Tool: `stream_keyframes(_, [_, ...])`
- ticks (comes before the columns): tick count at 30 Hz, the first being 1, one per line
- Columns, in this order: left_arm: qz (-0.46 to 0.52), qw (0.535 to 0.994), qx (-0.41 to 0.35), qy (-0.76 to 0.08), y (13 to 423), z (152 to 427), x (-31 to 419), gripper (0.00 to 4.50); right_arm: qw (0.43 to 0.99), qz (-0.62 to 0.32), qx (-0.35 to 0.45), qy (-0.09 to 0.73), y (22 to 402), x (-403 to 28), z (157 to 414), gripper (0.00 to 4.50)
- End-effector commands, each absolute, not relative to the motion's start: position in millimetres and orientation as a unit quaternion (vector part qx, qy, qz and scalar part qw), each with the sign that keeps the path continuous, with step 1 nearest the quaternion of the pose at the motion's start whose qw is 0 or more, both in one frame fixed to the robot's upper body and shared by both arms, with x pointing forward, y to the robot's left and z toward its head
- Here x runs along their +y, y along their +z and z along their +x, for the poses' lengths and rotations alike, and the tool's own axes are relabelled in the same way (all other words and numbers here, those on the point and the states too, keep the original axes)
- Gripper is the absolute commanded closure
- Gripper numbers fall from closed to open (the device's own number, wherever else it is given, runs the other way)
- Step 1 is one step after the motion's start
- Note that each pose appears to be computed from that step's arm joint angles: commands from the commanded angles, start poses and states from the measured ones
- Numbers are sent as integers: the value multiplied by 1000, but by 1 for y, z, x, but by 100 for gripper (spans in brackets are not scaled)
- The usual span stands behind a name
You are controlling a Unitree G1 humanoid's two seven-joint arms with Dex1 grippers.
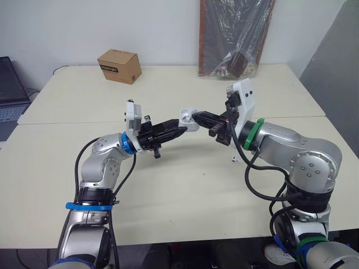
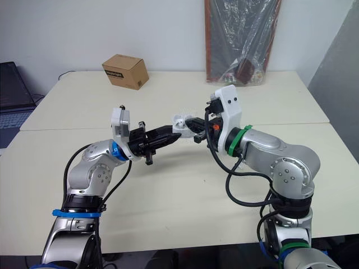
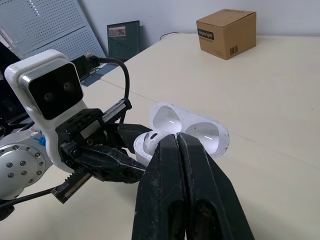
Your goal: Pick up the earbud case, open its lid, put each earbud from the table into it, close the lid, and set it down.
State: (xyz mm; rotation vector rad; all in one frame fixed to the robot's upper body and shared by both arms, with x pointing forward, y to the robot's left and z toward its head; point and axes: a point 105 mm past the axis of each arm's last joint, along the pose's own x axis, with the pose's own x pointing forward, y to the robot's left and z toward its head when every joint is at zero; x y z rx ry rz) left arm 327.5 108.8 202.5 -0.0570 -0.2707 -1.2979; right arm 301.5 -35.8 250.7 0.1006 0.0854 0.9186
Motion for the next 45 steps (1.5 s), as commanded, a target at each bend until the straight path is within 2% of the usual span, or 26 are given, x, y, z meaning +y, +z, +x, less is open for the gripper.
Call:
stream_keyframes(1, [-19,778,-146,-611,213,322,107,371,887,45,14,459,264,-30,295,446])
stream_keyframes(11, [-11,783,-143,-605,208,321,116,371,888,48,9,457,270,-46,294,446])
stream_keyframes(16, [-53,786,-116,-605,200,321,131,371,902,12,-10,431,266,-67,291,446])
stream_keyframes(21, [-74,779,-102,-615,193,318,138,371,904,-18,73,421,231,-88,300,446])
stream_keyframes(26, [-61,775,-108,-620,187,316,140,371,902,-86,138,399,194,-106,309,446])
stream_keyframes(29, [-58,773,-133,-617,188,316,140,371,897,-107,170,394,176,-114,312,394])
stream_keyframes(36, [-36,758,-171,-628,182,311,136,371,893,-162,197,371,153,-126,317,158])
stream_keyframes(45, [-41,737,-203,-643,187,308,129,371,889,-172,244,346,122,-139,327,158])
